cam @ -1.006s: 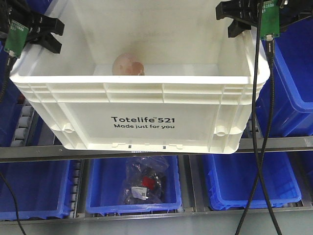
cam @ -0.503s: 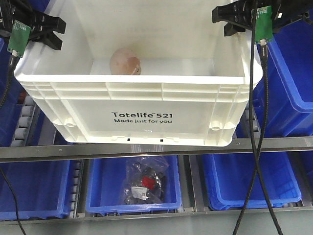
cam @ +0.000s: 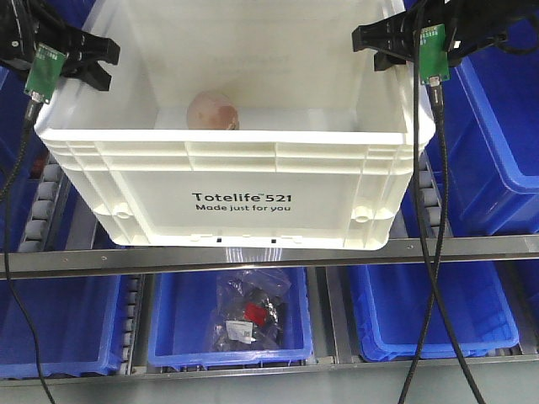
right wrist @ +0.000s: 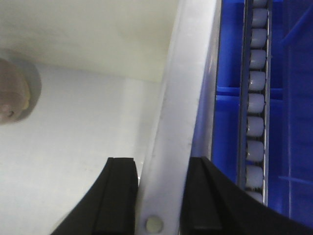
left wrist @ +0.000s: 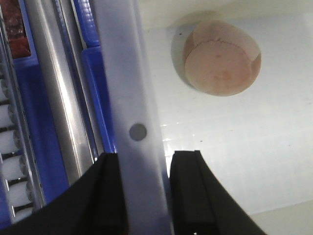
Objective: Place moving items into box and shelve
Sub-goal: 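Lower the tote with both grippers onto the shelf roller track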
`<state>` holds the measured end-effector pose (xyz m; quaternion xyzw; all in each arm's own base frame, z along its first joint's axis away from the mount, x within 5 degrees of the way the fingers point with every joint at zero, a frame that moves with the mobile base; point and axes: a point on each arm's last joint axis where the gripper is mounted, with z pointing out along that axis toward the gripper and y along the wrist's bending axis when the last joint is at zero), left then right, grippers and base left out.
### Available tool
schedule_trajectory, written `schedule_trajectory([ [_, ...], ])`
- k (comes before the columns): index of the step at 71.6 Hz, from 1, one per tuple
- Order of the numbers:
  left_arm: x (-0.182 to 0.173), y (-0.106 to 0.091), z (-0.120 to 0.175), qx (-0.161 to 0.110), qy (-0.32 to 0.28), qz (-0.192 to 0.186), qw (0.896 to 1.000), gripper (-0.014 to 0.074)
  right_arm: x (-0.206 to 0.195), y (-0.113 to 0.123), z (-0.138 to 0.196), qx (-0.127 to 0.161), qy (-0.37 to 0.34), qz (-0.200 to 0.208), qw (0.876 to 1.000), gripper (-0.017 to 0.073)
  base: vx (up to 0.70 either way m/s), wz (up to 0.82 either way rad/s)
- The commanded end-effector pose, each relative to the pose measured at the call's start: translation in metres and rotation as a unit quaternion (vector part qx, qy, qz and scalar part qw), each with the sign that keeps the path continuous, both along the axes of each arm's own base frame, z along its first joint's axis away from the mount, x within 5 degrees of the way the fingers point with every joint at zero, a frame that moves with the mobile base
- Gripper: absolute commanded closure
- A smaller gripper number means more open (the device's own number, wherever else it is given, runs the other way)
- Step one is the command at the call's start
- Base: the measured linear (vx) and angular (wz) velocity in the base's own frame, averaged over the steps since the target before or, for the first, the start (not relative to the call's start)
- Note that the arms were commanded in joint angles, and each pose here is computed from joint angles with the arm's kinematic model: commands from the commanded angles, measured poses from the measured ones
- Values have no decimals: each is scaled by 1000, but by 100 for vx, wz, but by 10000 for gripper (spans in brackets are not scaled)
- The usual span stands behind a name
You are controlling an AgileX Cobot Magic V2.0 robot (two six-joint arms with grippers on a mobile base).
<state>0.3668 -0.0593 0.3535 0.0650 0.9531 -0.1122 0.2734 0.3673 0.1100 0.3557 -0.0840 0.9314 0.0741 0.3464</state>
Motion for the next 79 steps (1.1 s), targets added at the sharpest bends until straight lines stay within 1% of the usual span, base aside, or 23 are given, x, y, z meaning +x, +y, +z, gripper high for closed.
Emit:
schedule_trajectory([
  [1,-5,-15,38,-74,-91,-5,993,610,-3,10,46,67,-130,16,989,567,0,0],
  [20,-3,-15,39,-74,-106,0,992,610,14,15,34,72,-150,13,986,567,0,0],
  [24,-2,-14,40,-70,-109,0,992,610,17,15,32,73,-155,13,985,567,0,0],
  [30,-1,-12,40,-54,-120,0,991,610,20,17,31,78,-163,11,983,567,0,0],
  [34,0,-11,40,-48,-122,3,991,610,22,17,29,78,-165,11,983,567,0,0],
  [46,2,-11,40,-49,-132,7,990,610,29,19,23,79,-170,10,982,567,0,0],
  [53,8,-12,33,-48,-125,8,991,610,31,20,20,79,-171,9,982,567,0,0],
  [66,21,-14,10,-44,-91,7,995,610,36,21,14,75,-171,9,982,567,0,0],
  [73,27,-14,1,-42,-82,8,996,610,41,21,7,62,-170,13,983,567,0,0],
  [79,30,-15,-4,-42,-77,9,996,610,44,22,1,58,-165,13,985,567,0,0],
])
